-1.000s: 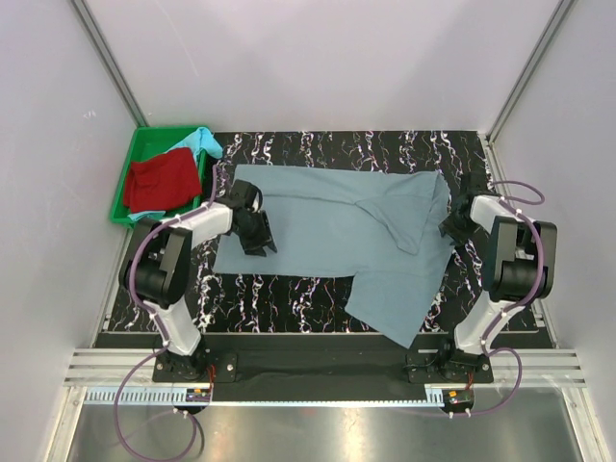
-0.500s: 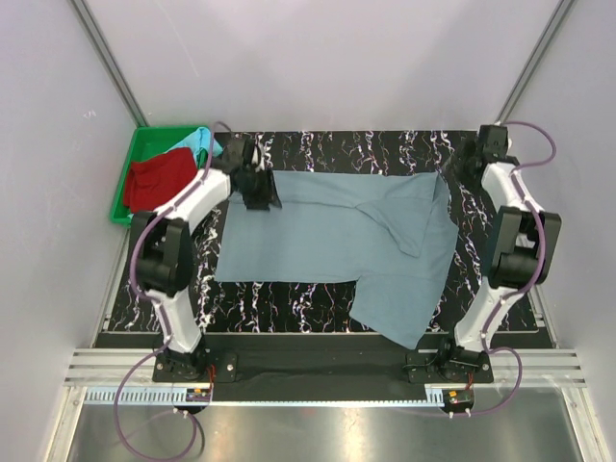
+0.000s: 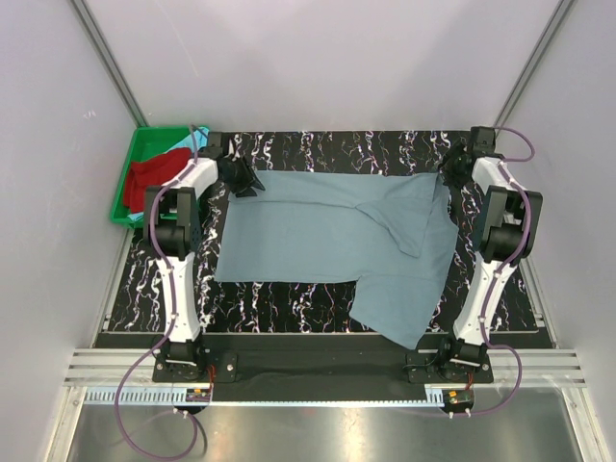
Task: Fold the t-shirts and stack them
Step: Fold the tshirt
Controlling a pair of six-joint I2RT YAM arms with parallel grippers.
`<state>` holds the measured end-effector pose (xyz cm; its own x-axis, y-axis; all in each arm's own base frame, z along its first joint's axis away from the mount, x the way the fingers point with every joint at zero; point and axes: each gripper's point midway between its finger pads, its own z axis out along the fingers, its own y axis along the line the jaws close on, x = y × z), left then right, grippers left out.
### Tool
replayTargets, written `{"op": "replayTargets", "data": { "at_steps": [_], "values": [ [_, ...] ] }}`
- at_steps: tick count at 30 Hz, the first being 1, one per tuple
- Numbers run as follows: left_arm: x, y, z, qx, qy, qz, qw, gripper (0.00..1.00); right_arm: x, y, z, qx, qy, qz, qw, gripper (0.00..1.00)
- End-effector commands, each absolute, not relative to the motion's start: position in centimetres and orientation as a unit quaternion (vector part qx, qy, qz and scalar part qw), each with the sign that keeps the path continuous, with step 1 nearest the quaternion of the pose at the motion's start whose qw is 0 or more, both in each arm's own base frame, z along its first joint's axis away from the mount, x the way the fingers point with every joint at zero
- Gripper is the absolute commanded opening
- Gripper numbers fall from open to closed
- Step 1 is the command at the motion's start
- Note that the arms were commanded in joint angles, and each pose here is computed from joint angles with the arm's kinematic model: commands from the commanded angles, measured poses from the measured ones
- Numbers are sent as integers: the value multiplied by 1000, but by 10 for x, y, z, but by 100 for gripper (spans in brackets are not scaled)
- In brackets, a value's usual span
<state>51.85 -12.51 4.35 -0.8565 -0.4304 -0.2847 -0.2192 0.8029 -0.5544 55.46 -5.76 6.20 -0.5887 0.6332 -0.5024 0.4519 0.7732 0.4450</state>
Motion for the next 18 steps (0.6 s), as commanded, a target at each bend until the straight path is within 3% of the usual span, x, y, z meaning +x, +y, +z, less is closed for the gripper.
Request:
{"op": "replayTargets", "data": {
  "at_steps": [1,9,10,13,16,18],
  "values": [
    [536,-125,63,-194,908,-294,228,40,576,-64,81,315,861,165,363,62],
    [529,-100,35,-254,903,-287,193,40,585,-72,59,346,850,183,352,56],
    [529,-99,33,-257,903,-288,191,40,586,-74,59,348,848,187,354,47],
    [528,-100,29,-258,903,-289,186,40,589,-75,54,357,842,202,350,32],
    [527,-100,24,-257,904,-289,181,40,587,-80,51,368,838,200,350,28],
    [526,-99,21,-256,906,-287,178,40,584,-88,46,377,837,187,350,13]
  ]
}}
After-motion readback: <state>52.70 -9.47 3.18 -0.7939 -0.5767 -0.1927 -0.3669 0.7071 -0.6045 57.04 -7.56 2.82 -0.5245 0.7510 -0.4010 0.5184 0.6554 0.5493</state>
